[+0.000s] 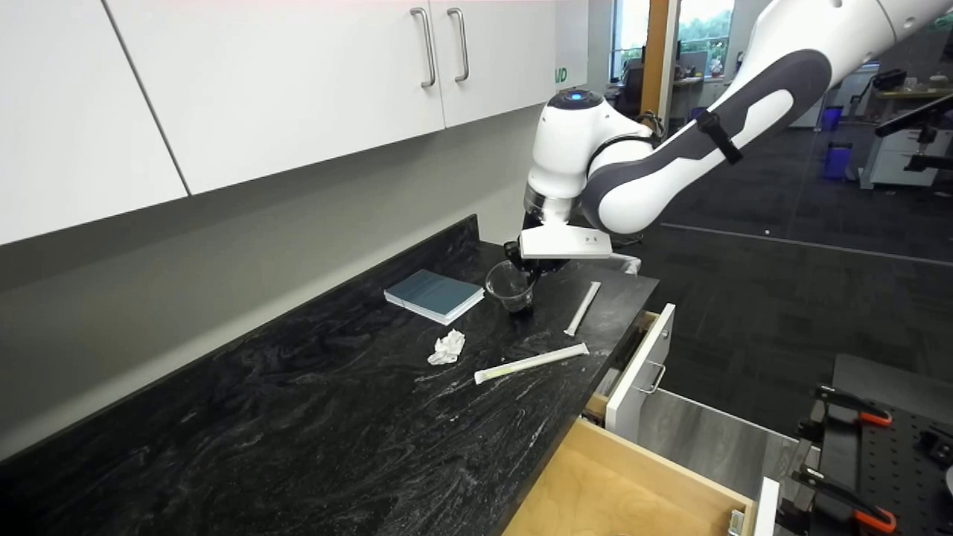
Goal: Move the plastic object to the right.
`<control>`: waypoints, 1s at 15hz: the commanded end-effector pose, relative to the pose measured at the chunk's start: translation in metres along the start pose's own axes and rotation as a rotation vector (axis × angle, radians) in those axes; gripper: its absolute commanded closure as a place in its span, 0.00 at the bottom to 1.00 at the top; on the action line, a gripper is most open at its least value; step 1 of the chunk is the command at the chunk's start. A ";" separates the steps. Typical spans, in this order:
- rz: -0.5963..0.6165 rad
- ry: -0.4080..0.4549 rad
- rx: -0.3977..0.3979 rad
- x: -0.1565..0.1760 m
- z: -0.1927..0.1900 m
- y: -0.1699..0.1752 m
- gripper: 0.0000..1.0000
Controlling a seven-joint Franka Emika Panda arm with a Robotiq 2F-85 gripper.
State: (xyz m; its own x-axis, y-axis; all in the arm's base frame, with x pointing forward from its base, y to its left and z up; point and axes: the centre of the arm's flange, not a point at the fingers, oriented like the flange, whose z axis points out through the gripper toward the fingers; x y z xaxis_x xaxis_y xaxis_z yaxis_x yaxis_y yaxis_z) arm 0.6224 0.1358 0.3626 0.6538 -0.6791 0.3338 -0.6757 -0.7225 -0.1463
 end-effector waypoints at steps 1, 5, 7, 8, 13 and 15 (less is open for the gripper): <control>0.074 -0.075 0.010 0.030 0.004 0.010 0.95; 0.289 -0.243 0.055 0.103 0.018 0.061 0.95; 0.413 -0.280 0.056 0.138 0.026 0.090 0.95; 0.462 -0.285 0.054 0.154 0.029 0.102 0.95; 0.616 -0.194 0.022 0.192 0.069 0.125 0.95; 0.660 -0.175 0.018 0.192 0.093 0.123 0.95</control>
State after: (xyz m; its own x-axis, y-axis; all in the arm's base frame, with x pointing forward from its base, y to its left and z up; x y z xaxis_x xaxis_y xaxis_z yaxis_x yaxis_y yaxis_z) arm 0.6691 -0.0976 0.3460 0.2245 -0.9745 0.0004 -0.9389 -0.2164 -0.2675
